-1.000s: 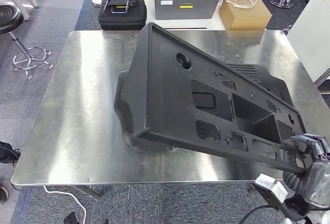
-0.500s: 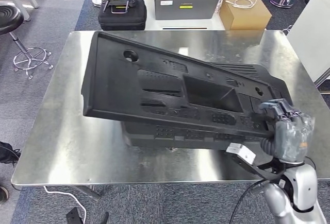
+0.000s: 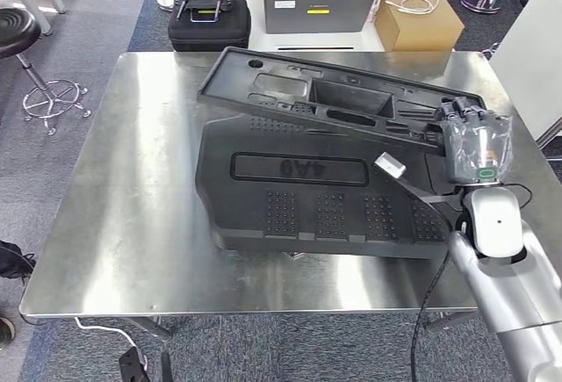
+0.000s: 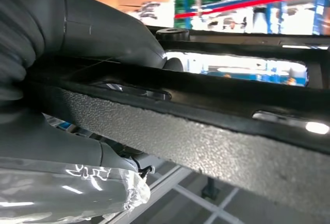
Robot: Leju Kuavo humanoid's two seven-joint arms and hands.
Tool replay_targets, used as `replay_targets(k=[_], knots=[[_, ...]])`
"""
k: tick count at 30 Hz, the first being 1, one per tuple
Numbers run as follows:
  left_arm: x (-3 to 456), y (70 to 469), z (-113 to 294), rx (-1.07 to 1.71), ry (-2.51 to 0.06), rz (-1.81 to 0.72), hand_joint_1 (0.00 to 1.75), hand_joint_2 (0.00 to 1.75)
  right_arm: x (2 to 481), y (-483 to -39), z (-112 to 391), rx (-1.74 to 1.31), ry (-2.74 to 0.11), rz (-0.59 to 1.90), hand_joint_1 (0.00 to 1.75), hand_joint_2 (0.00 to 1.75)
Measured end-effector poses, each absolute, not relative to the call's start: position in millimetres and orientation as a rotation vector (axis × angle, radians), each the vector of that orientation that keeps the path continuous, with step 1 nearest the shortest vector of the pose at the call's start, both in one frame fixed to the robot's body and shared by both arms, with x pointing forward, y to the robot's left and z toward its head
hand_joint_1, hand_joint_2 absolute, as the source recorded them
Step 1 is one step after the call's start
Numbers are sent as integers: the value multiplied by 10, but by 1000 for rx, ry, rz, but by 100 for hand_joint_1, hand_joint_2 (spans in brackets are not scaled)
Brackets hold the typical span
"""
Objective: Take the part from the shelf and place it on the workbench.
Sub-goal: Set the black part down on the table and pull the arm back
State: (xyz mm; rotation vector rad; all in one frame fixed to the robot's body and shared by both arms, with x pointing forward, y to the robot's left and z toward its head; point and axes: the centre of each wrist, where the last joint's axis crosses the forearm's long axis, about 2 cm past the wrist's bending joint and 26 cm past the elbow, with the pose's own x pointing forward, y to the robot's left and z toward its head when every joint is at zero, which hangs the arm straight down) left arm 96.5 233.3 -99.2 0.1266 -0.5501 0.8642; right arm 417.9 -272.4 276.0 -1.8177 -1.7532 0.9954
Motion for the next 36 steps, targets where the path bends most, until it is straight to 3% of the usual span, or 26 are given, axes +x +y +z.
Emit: replay_targets(k=[12, 28, 29, 33, 36], knots=[[977, 2326, -988, 112, -547, 850, 0, 0, 4504, -2910, 2750, -1822, -1535, 1041, 175, 175], [981, 2319, -986, 120, -536, 835, 0, 0, 4373, -2835, 2006, -1734, -1308, 1240, 175, 175], [981, 2319, -986, 120, -535, 834, 0, 0, 4370, -2833, 1994, -1733, -1308, 1243, 165, 175], [976, 2319, -987, 123, -533, 834, 0, 0, 4325, -2829, 1909, -1719, -1318, 1254, 10, 175], [970, 2319, -989, 124, -531, 834, 0, 0, 4281, -2825, 1849, -1708, -1331, 1261, 0, 175]])
